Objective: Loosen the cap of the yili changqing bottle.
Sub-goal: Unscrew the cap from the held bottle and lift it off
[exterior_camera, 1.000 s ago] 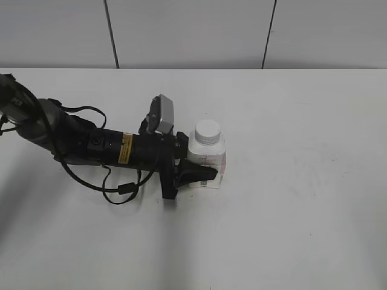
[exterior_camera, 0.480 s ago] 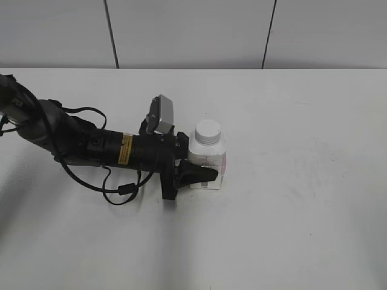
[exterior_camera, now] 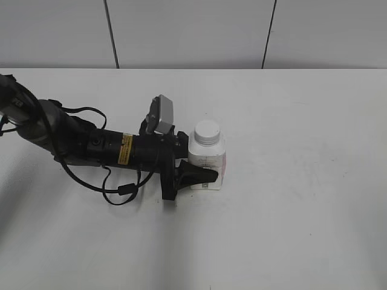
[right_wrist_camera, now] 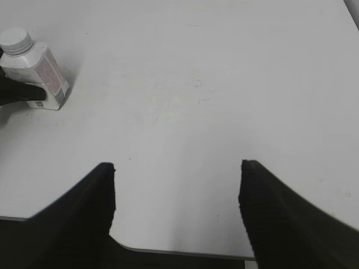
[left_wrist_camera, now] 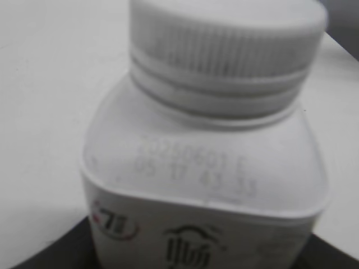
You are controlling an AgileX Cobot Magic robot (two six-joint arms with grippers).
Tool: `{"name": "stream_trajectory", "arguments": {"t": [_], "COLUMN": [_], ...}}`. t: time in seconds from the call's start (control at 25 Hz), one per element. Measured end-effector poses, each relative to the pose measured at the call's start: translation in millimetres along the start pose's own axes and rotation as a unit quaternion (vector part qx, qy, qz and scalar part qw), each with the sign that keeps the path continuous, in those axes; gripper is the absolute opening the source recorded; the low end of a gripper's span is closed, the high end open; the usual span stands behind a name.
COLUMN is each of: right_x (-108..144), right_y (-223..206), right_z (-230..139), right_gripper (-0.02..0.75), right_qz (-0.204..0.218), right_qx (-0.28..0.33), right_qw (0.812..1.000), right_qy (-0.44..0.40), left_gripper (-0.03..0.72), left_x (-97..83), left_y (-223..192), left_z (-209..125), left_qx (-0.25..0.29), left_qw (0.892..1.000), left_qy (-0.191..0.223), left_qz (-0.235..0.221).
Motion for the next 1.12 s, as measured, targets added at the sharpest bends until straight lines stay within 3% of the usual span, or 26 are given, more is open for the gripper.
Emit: {"name": "stream_trajectory", "arguments": {"t": [0.52,0.8,1.12], "right_x": [0,-1,-3], "right_y": [-2,-27,-64], "right_z": [2,4,14], "right_gripper": [0.547,0.547,0.547], "right_qz": [0.002,0.001,-0.001], "right_qx": [0.004,0.094,0.224], "right_qw": [1.000,0.994,0.972], "right_qy": [-0.026,-0.051,-0.076], "left_gripper": [0.394,0.394,0.394], "left_x": [0.6,0.6,0.6], "left_y": [0,0,0], "left_z": [0,0,0], "left_qx": [-0.001,-0.001,-0.001], "left_qw": [1.000,1.000,1.000], "left_qy": [0.002,0.002,0.002], "left_qz": [0.002,0.002,0.002]}}
Point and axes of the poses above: a point on each arm's last joint axis where the gripper is mounted, y pointing back along that axis away from the gripper, x along the wrist's bending axis when the last joint is at zero, z = x × y, the point moved 6 cm from there along -y, pointing out along that axis toward the gripper, and after that the axes turned 7 degrees about -y, right-handed, at the moved point
